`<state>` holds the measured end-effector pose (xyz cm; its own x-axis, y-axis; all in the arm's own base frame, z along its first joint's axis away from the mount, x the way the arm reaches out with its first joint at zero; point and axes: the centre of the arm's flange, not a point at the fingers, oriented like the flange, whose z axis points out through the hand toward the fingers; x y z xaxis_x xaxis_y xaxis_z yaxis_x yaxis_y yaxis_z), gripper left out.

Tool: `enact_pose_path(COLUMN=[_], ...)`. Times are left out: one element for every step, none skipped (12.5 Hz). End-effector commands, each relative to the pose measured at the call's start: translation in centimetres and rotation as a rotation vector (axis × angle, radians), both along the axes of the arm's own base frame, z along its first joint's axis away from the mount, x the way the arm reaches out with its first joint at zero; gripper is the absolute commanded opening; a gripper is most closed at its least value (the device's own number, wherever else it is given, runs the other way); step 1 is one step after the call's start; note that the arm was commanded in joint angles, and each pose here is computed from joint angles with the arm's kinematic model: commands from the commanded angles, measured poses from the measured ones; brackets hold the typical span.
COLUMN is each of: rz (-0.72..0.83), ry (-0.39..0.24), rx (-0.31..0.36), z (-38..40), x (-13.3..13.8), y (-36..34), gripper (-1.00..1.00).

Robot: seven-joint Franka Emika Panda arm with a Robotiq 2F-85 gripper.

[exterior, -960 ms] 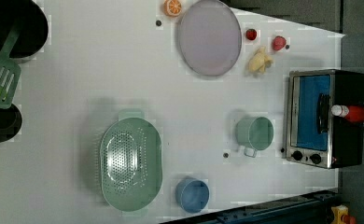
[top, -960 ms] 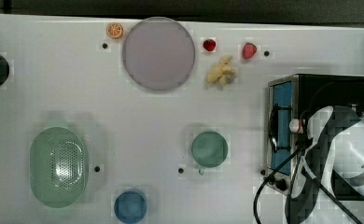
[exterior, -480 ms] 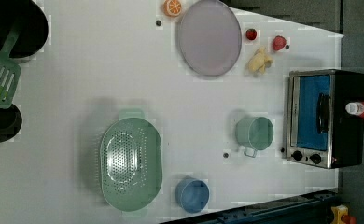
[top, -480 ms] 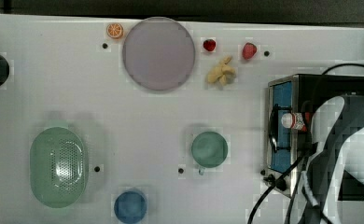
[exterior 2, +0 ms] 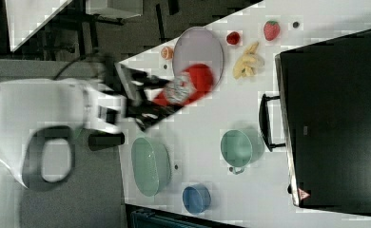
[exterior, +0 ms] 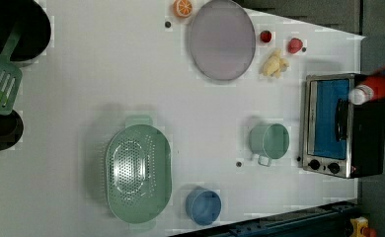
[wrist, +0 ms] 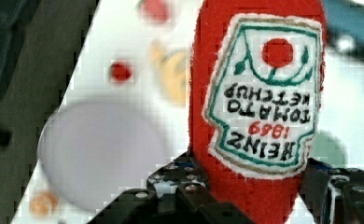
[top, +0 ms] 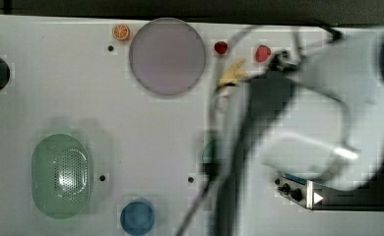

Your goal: Pick Ketchup from oven and place it on table.

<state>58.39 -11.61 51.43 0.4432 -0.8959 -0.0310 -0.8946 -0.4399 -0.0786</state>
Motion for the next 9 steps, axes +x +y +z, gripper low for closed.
enact_pose_path(rz=[0.24, 0.244, 0.238, 0.235, 0.236, 0.234, 0.228, 0.22, 0.214], ry=[0.044, 0.096, 0.115, 0.11, 0.103, 0.108, 0.11, 0.104, 0.098], rx=[0.0, 0.006, 0.002, -0.011, -0.03, -0.038, -0.039, -0.042, -0.045], z=[-1.7, -4.6, -7.0, -8.6, -10.7, -13.0, -14.7, -16.2, -17.6], x=[0.6, -0.3, -1.0, -1.3, -1.8, -2.7, -3.3, -3.9, -4.4], y=[12.0, 12.3, 11.9, 11.5, 11.2, 10.9, 10.6, 10.2, 9.9], gripper=[0.2, 0.2, 0.2, 0.2, 0.2, 0.2, 0.2, 0.2, 0.2])
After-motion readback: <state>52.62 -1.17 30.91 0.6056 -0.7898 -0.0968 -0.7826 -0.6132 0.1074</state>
